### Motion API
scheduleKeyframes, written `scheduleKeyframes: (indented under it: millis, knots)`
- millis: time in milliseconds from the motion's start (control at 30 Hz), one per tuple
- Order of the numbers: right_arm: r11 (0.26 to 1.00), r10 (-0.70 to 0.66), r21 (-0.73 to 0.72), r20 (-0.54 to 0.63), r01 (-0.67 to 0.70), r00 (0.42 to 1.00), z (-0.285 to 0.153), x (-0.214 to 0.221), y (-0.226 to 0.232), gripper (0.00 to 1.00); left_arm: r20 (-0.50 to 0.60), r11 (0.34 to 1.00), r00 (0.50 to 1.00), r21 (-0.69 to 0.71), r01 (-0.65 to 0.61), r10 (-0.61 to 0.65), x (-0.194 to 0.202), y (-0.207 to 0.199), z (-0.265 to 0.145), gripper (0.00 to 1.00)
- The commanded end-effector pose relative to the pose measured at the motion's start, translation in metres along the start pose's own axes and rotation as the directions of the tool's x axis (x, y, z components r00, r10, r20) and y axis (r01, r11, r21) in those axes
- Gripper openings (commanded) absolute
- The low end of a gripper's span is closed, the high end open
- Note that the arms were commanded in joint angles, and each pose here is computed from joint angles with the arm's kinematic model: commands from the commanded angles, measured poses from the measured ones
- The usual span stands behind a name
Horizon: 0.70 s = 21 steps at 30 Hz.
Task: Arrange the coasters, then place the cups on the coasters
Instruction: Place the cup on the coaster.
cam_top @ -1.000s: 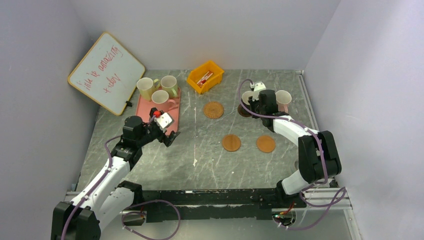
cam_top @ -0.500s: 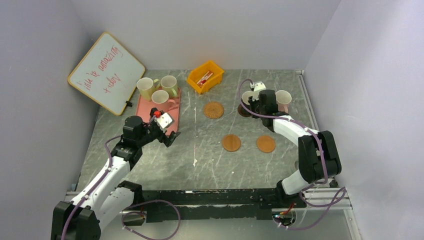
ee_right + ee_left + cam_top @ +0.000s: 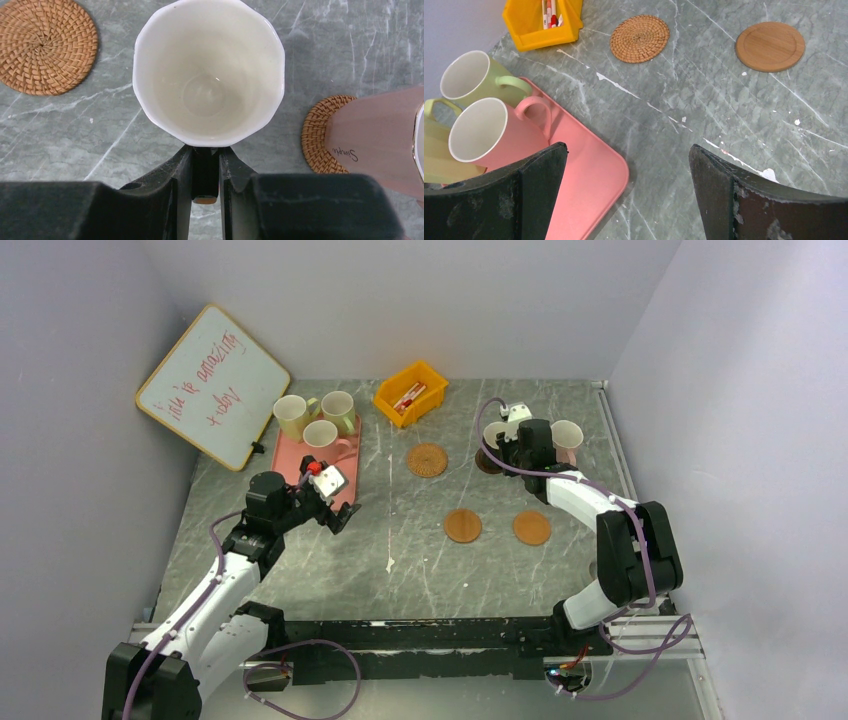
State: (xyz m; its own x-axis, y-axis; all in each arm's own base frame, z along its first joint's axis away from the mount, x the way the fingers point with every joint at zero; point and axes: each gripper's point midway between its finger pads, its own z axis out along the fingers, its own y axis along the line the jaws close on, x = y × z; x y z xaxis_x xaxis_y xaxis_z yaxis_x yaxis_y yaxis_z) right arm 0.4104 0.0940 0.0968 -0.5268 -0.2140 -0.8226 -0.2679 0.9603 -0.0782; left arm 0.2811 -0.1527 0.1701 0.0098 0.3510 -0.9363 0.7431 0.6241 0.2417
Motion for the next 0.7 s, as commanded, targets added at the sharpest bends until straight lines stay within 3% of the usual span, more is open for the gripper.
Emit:
scheduleKeyframes:
  millis: [0,667]
  knots:
    - [1.000,0.009,0.025,0.144,-0.012,0.990,-0.0038,-0.0519,-0.0085,0.27,0.023,1.000,0.999,0.015,-0.023,0.023,-0.0059,-0.0003,0.0005,0.96]
    - [1.000,0.007,0.017,0.149,-0.010,0.989,-0.0064,-0.0537,-0.0075,0.31,0.021,1.000,1.000,0.018,-0.023,0.023,-0.0052,-0.0006,0.0010,0.96]
